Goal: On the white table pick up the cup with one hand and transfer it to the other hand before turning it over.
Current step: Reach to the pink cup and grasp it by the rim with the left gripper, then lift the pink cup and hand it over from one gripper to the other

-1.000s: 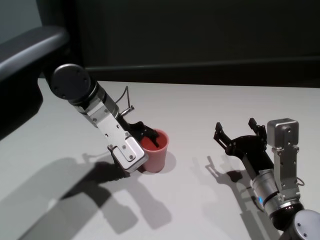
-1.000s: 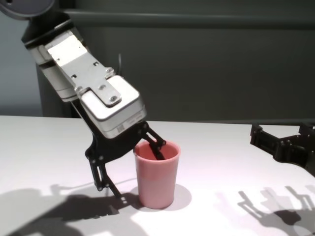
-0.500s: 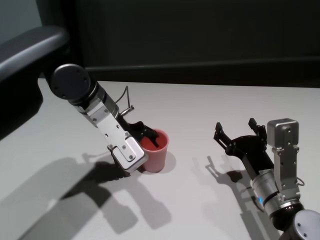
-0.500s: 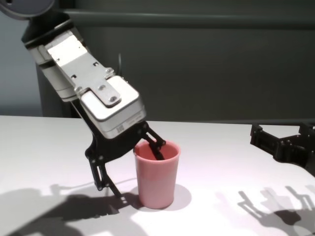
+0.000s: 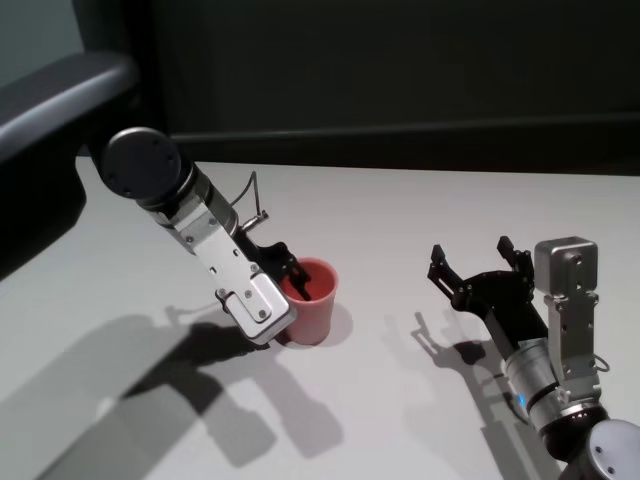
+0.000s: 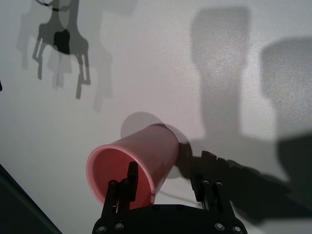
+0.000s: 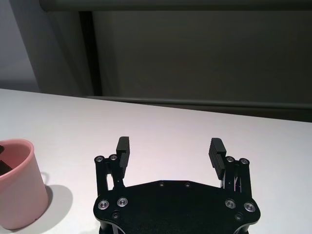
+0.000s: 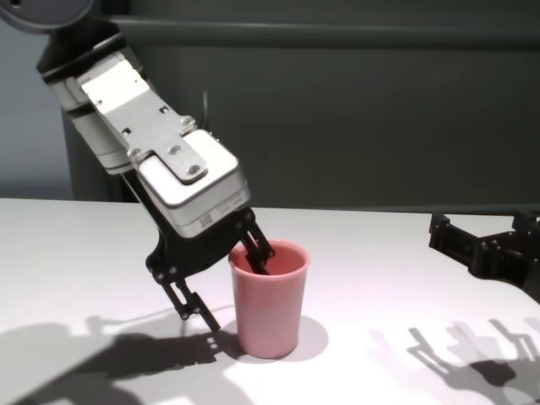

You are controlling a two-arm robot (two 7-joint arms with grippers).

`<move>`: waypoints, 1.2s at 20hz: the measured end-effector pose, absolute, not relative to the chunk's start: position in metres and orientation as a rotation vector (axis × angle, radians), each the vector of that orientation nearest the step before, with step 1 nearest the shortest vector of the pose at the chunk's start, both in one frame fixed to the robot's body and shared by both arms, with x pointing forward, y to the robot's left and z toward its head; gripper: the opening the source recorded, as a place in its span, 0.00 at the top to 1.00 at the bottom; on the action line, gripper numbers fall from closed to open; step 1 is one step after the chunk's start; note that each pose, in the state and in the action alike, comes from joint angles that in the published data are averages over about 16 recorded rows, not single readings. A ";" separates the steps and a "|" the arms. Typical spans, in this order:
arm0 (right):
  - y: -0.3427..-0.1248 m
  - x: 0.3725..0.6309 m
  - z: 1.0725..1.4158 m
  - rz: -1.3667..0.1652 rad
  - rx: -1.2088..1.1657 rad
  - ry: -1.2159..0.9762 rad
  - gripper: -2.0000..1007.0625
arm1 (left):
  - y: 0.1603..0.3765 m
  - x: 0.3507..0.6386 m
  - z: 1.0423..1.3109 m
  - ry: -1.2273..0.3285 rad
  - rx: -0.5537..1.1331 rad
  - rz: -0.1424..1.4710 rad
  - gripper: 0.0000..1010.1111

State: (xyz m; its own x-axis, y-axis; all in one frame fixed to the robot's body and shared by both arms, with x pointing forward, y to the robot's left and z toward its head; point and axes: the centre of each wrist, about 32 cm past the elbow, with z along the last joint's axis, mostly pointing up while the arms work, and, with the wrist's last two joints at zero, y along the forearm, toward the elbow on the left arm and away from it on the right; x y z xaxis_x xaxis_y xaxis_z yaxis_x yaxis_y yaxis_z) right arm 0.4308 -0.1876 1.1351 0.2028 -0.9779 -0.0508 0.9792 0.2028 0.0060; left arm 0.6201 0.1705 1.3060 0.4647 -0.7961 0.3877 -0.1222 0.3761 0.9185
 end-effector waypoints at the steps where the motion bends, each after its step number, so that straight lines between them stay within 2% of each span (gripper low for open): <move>1: -0.188 0.431 1.135 -1.366 0.040 0.039 0.01 | 0.171 0.620 1.306 -1.020 1.123 -0.544 0.33; 14: -0.188 0.431 1.135 -1.366 0.040 0.039 0.01 | 0.170 0.620 1.306 -1.021 1.123 -0.544 0.79; 20: -0.188 0.431 1.135 -1.366 0.040 0.039 0.01 | 0.170 0.620 1.306 -1.022 1.123 -0.544 0.92; 24: -0.188 0.431 1.135 -1.366 0.040 0.039 0.01 | 0.171 0.620 1.306 -1.022 1.123 -0.543 0.95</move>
